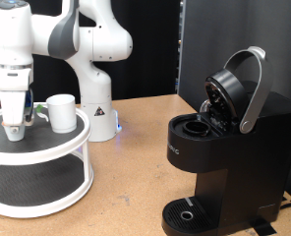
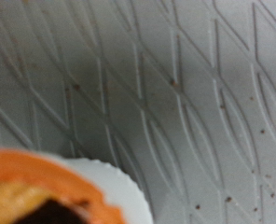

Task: Make a cup of coffee with the keurig machine

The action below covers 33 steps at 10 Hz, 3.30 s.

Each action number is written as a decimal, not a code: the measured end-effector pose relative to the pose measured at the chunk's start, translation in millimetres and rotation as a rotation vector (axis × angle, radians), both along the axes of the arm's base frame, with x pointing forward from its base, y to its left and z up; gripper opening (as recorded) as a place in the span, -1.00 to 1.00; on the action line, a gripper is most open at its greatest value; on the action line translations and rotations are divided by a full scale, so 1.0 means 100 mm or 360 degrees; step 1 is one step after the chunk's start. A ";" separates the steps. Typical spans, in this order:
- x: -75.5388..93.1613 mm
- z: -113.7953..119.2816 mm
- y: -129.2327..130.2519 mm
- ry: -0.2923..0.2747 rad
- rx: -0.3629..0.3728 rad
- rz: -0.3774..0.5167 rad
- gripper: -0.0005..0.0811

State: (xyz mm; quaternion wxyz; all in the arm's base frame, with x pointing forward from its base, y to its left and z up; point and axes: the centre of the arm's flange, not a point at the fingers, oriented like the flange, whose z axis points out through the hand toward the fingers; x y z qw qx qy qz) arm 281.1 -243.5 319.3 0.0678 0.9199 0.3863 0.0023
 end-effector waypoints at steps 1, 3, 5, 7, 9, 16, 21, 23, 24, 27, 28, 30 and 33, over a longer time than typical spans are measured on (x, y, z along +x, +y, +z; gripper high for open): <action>0.00 0.00 0.00 0.0002 0.0003 -0.0003 -0.03; -0.01 0.04 0.00 0.0031 0.0045 -0.0022 -0.05; 0.00 0.19 0.03 0.0059 0.0119 -0.0022 -0.07; 0.00 0.40 0.08 0.0073 0.0157 -0.0015 -0.10; 0.03 0.63 0.15 0.0077 0.0177 -0.0004 -0.15; 0.10 0.89 0.28 0.0058 0.0190 0.0016 -0.44; 0.41 1.13 0.68 -0.0053 0.0348 -0.0060 -0.66; 0.58 1.25 0.92 -0.0139 0.0465 -0.0169 -0.66; 0.66 1.32 1.04 -0.0157 0.0495 -0.0229 -0.66; 0.70 1.31 1.12 -0.0159 0.0556 -0.0282 -0.66; 0.75 1.32 1.23 -0.0187 0.0671 -0.0313 -0.66; 0.89 1.39 1.51 -0.0267 0.0840 -0.0345 -0.66; 1.08 1.50 1.88 -0.0325 0.0843 -0.0258 -0.66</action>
